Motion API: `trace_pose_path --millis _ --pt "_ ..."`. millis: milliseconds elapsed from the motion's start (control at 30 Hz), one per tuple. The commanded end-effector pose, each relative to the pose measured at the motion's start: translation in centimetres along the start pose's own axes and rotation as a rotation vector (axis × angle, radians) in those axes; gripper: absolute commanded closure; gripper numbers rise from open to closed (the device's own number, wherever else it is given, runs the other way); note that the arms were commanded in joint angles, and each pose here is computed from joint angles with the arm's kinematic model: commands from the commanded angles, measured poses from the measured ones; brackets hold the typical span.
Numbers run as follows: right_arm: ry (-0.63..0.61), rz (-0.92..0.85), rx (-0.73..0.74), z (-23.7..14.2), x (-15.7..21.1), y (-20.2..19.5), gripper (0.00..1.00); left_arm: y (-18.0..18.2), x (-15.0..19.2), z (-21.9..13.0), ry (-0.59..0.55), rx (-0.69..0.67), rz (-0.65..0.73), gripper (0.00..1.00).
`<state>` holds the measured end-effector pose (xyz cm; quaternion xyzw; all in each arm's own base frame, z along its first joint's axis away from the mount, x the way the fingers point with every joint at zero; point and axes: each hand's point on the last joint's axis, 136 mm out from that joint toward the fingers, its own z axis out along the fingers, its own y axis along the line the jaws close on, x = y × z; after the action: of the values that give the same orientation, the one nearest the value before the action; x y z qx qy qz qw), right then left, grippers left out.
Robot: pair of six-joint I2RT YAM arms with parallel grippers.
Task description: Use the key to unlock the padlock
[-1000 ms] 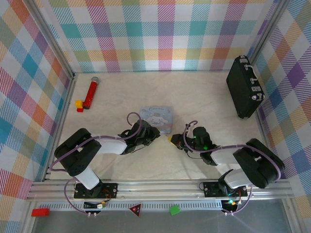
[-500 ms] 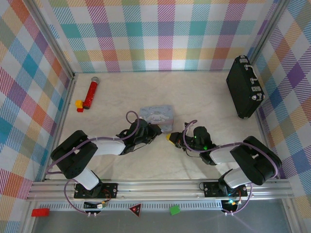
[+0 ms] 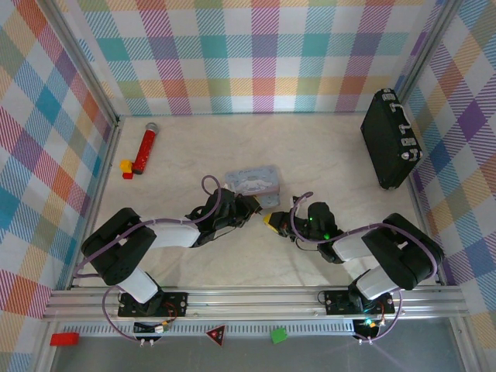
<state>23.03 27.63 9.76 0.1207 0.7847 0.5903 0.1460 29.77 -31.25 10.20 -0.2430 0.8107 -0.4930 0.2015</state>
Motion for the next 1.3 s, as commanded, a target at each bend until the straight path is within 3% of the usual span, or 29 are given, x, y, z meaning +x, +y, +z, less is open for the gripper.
trace_pose_path --millis 0,600,1267 --pt "-0.008 -0.057 -0.069 0.0 -0.2 2.3 1.00 -3.3 0.0 -0.5 0.017 0.127 -0.013 0.94" --pt "-0.058 -0.123 -0.039 -1.8 -0.3 3.3 1.00 -3.1 -0.1 -2.1 -0.007 0.137 -0.005 0.95" --pt "-0.038 -0.156 -0.103 -0.9 1.5 4.8 1.00 -4.2 0.0 -4.1 -0.013 0.142 0.018 0.95"
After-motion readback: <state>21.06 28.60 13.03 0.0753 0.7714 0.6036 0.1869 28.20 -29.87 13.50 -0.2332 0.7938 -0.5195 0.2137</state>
